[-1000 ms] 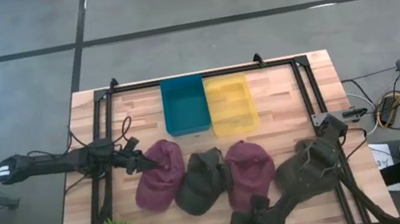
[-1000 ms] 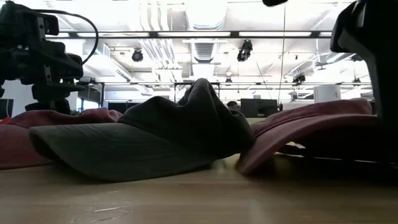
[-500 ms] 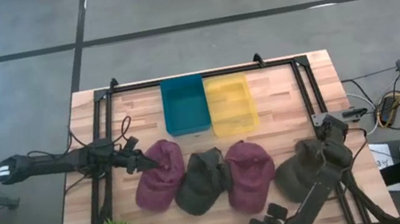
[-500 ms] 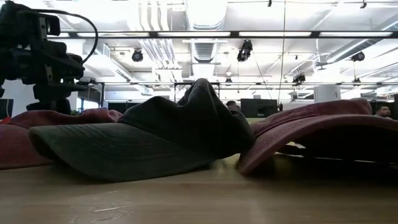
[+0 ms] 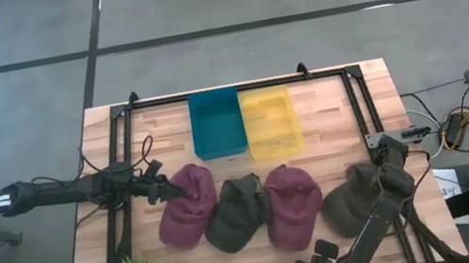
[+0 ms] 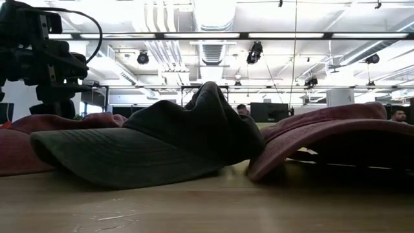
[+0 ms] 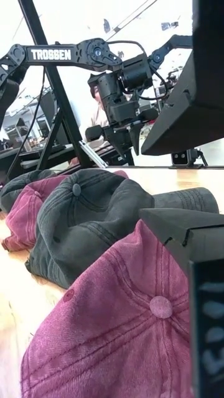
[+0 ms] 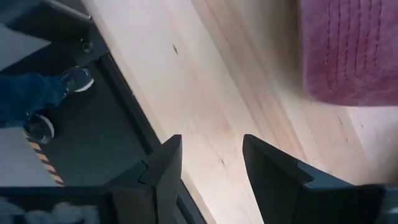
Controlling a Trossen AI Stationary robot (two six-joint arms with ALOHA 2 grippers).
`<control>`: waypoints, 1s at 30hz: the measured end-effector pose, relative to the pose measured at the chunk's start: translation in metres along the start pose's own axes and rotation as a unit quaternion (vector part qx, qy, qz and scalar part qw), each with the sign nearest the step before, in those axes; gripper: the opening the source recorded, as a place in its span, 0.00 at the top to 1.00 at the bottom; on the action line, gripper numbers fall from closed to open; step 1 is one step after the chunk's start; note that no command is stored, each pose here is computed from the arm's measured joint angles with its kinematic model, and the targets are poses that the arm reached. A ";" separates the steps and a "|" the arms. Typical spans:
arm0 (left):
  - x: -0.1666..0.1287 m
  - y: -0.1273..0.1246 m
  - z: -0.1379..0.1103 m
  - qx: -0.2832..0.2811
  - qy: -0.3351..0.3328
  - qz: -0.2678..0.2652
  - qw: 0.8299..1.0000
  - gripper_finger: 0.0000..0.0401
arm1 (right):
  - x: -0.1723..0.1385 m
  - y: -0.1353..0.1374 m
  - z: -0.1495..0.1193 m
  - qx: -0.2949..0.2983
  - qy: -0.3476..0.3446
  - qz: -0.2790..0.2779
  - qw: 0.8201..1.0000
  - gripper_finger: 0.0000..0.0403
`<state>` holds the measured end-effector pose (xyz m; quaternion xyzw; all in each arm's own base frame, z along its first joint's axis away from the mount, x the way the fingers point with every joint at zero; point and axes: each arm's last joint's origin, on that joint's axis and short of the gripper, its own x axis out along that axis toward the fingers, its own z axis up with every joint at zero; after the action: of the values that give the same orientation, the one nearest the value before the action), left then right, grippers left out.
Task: Pick & Place hat
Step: Put the right red cap into the yellow bin
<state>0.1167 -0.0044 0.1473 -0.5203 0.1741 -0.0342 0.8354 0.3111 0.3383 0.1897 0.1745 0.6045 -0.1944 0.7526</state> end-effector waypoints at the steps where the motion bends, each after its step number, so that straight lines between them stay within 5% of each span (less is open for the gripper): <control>1: 0.000 0.000 0.000 0.000 0.000 0.000 1.000 0.65 | 0.000 0.000 0.000 0.003 0.000 0.000 1.000 0.59; 30: 0.000 0.001 0.001 -0.001 -0.012 0.013 1.000 0.65 | 0.015 -0.006 -0.004 -0.063 0.003 -0.021 0.998 0.59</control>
<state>0.1171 -0.0034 0.1468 -0.5193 0.1708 -0.0173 0.8372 0.3077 0.3343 0.1738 0.1149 0.6214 -0.1710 0.7559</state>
